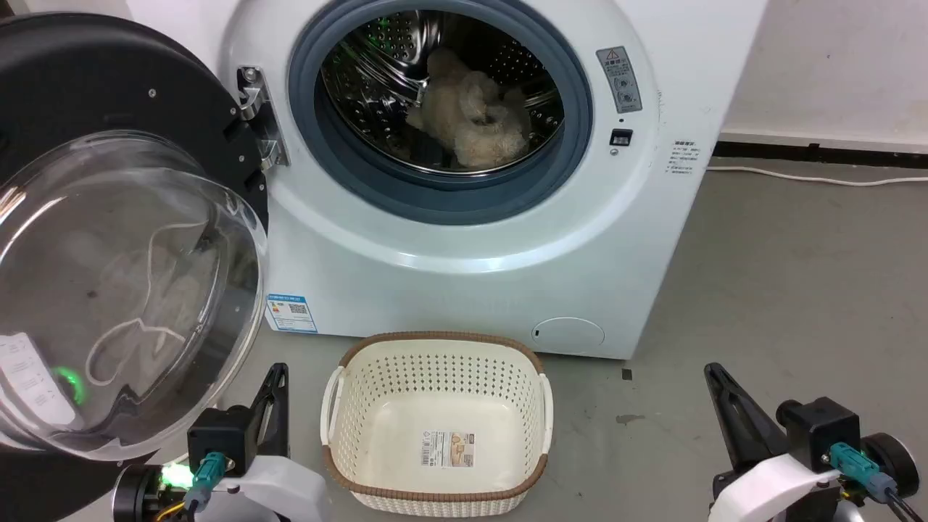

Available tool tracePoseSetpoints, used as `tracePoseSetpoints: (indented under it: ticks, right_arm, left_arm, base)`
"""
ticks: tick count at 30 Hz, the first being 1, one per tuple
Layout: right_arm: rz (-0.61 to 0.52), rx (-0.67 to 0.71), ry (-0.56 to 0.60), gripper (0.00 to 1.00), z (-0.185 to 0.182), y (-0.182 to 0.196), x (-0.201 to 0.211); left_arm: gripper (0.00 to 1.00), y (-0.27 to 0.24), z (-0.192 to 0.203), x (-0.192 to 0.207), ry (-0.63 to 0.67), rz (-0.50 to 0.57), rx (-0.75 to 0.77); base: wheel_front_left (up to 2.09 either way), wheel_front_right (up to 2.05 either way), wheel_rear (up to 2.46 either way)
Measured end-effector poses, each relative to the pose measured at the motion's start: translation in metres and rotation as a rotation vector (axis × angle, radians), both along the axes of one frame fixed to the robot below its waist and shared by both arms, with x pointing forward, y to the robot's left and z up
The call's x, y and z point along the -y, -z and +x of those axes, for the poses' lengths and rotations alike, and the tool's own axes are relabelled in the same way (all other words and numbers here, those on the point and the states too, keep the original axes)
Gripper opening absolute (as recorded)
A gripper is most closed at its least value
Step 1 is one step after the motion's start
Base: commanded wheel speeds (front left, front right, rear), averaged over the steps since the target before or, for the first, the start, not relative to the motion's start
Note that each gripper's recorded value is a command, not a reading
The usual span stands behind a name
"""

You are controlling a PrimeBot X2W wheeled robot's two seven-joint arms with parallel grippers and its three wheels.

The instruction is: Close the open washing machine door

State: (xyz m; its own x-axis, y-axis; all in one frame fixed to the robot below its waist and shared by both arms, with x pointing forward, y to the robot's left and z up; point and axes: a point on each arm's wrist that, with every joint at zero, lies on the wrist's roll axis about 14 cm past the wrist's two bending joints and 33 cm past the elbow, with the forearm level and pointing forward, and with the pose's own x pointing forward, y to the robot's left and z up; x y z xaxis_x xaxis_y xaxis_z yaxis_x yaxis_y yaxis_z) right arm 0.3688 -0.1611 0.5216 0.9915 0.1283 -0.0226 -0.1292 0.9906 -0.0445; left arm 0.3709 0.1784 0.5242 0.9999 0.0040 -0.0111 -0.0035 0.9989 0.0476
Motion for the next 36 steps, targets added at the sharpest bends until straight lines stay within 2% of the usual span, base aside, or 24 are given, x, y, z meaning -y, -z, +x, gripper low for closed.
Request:
tracePoseSetpoints:
  ticks: [32,33,36]
  right_arm:
    - [0.000,0.000,0.000,0.00,0.0000,0.0000,-0.0001]
    - [0.000,0.000,0.000,1.00,0.0000,0.0000,-0.0001]
    - [0.000,-0.001,0.000,1.00,-0.0001,0.0004,-0.0002]
  left_arm:
    - [0.00,0.0000,0.0000,-0.0001,0.000,0.000,0.000]
    - [1.00,0.0000,0.0000,0.0000,0.000,0.000,0.000]
    - [1.00,0.0003,0.0000,0.0000,-0.001,0.000,-0.001]
  base:
    - [0.00,0.00,0.00]
    - [0.00,0.00,0.00]
    - [0.00,0.00,0.00]
